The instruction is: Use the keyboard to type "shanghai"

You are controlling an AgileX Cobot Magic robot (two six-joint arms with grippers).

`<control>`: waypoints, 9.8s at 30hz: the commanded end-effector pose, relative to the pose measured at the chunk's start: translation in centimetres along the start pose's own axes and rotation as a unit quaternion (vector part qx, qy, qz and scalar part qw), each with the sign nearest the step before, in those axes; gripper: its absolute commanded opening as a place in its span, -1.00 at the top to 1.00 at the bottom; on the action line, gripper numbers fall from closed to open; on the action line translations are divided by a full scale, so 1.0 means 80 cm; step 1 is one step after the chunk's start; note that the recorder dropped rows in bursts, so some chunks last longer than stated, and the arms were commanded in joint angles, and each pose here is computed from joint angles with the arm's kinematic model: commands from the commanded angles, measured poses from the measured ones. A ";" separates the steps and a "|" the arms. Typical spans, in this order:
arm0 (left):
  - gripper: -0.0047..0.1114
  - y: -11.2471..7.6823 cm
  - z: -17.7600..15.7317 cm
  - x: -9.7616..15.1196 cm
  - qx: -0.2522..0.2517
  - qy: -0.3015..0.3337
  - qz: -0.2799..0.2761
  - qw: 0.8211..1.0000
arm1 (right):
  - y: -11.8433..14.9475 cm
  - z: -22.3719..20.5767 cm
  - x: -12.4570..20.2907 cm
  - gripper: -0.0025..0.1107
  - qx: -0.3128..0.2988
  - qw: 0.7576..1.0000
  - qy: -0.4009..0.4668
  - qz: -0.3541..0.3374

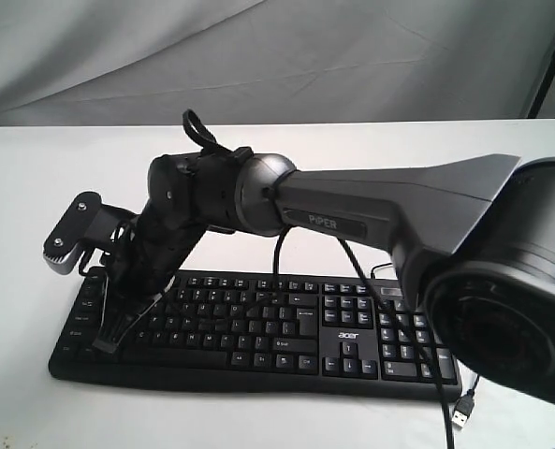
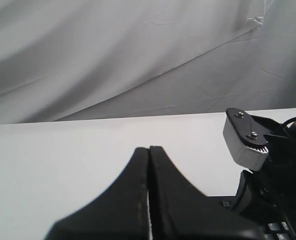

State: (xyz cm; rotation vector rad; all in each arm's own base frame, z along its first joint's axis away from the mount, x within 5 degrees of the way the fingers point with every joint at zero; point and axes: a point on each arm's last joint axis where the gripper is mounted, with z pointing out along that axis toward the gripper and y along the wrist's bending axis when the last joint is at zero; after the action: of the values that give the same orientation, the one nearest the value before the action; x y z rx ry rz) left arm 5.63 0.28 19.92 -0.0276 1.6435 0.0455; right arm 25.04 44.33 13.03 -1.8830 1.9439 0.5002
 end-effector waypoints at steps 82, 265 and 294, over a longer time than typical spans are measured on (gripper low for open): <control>0.92 0.000 0.000 0.000 0.003 -0.003 -0.001 1.000 | 0.010 -0.049 0.073 0.96 0.043 0.996 0.001 0.075; 0.92 0.000 0.000 0.000 0.003 -0.003 -0.001 1.000 | 0.011 -0.034 0.062 0.96 0.038 0.997 -0.009 0.069; 0.92 0.000 0.000 0.000 0.003 -0.003 -0.001 1.000 | 0.003 -0.050 0.076 0.96 0.047 0.995 -0.001 0.088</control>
State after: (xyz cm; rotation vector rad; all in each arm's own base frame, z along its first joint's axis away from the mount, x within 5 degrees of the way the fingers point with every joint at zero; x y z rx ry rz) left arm 5.63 0.28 19.92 -0.0276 1.6435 0.0455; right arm 24.54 37.12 12.93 -1.6727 2.1214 0.4474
